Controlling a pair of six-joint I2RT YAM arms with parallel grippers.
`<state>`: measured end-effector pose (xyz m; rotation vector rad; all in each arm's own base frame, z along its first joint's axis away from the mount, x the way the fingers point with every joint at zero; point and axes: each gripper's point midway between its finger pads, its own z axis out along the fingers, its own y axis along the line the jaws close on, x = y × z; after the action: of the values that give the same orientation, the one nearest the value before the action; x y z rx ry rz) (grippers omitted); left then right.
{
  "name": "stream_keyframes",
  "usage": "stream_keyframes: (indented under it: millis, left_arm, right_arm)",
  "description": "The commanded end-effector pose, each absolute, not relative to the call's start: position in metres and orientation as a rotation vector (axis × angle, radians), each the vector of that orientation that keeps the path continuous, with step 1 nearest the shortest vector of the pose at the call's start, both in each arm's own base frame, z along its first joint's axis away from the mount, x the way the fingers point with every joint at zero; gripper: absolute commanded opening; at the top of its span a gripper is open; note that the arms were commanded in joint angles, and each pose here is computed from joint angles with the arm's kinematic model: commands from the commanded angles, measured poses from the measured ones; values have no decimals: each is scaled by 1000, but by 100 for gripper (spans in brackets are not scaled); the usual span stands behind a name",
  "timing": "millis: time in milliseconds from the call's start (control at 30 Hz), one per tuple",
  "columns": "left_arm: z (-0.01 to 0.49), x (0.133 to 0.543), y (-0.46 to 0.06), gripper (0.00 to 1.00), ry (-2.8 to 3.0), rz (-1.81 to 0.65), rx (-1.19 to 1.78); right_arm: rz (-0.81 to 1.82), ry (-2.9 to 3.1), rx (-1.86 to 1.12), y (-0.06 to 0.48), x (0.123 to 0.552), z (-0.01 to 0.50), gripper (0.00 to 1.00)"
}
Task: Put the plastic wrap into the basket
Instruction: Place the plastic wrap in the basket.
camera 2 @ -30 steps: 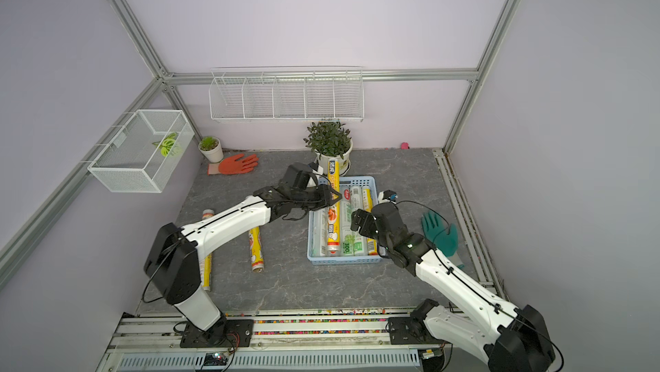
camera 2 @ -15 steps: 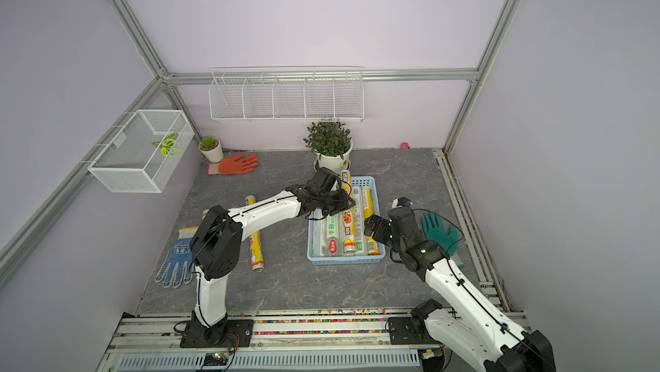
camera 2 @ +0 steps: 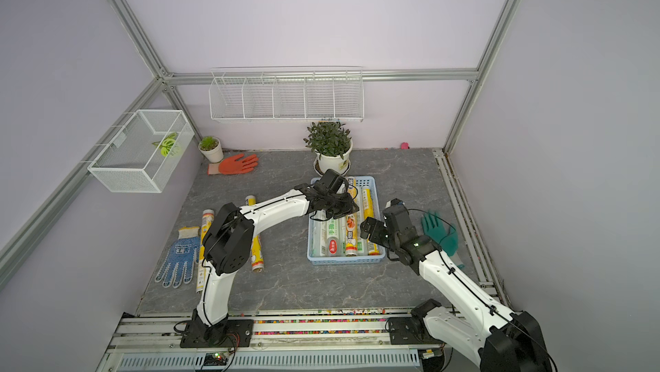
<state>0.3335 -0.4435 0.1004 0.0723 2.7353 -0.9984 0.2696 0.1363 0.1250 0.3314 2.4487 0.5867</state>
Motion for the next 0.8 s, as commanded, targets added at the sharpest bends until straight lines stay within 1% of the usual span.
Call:
stream_keyframes:
  millis: [0, 267, 367, 467, 600, 767]
  left_arm:
    - [98, 332, -448, 22, 2725, -1009, 114]
    - [81, 332, -448, 28, 2764, -983, 94]
    - [77, 334, -447, 33, 2785, -936, 86]
    - [75, 336, -442, 42, 2786, -893, 57]
    - [79, 339, -436, 50, 2776, -853, 28]
    - [81, 340, -429, 53, 2786, -780, 15]
  right_arm:
    - [592, 2451, 304, 140, 275, 131, 97]
    - [576, 2468, 296, 138, 271, 134, 97]
    - [557, 2465, 298, 133, 268, 134, 97]
    - [550, 2458, 302, 131, 266, 133, 97]
    - [550, 2459, 302, 130, 264, 132, 97]
    - [553, 2452, 310, 130, 264, 135, 97]
